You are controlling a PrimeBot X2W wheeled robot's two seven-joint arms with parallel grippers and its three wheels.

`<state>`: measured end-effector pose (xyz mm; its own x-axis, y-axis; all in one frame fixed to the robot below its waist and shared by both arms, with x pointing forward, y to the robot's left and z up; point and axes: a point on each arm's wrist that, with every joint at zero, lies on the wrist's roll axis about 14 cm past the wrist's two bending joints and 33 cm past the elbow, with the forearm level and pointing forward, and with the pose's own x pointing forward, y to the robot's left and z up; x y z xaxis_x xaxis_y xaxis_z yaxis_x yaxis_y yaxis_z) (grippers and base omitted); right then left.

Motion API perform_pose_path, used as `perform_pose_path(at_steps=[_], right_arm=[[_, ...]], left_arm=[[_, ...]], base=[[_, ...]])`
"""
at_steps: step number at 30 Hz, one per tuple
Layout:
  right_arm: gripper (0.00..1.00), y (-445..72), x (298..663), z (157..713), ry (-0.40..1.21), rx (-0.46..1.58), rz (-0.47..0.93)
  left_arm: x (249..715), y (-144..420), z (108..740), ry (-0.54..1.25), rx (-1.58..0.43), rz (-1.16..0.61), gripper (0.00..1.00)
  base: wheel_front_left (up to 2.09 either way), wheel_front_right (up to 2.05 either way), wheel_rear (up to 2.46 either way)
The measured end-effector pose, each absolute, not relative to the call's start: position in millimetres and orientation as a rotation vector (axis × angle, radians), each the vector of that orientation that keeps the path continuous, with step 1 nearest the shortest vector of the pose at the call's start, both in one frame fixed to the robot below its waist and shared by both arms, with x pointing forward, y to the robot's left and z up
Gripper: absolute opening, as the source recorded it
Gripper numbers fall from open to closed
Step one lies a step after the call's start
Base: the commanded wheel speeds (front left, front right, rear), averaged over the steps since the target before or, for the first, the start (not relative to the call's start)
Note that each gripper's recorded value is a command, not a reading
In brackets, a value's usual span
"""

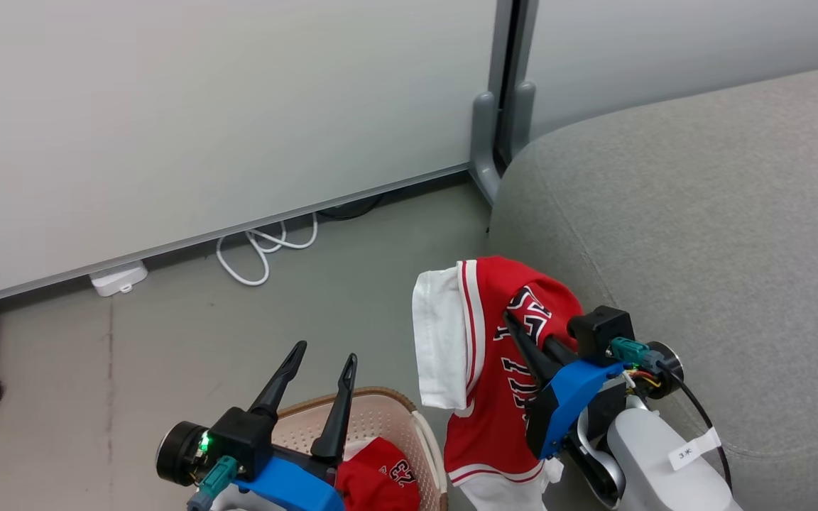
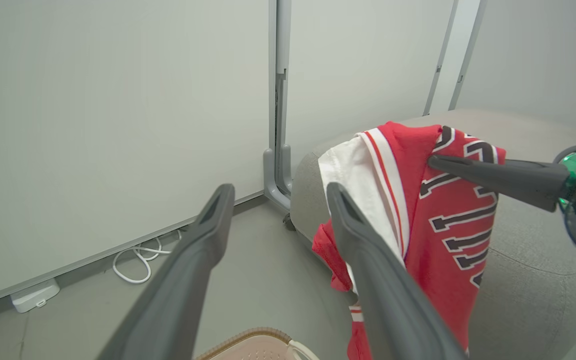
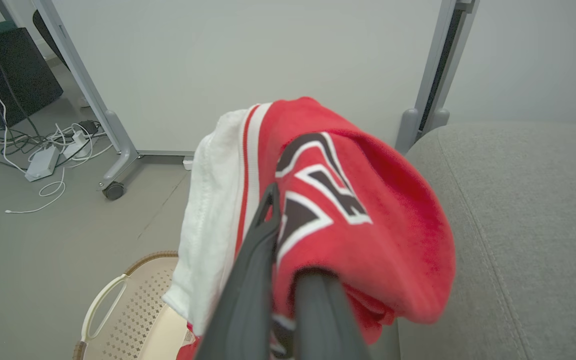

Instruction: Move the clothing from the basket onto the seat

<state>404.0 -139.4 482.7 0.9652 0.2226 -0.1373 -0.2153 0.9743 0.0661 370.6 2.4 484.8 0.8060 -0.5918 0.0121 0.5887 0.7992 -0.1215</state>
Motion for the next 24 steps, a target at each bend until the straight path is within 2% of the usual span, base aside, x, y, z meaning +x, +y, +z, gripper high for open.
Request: perform_pose_path(at_steps=[12, 24], right_arm=[[0.00, -204, 375, 480, 0.151, 0.064, 0.037], [0.00, -226, 361, 472, 0.173, 0.076, -0.033]], left_arm=[[371, -59, 481, 0.045, -0.133, -0.809, 1.00], [371, -84, 476, 0.060, -0.140, -0.890, 1.00]], base=[[0.00, 0.00, 0.00], [0.00, 0.00, 0.00]])
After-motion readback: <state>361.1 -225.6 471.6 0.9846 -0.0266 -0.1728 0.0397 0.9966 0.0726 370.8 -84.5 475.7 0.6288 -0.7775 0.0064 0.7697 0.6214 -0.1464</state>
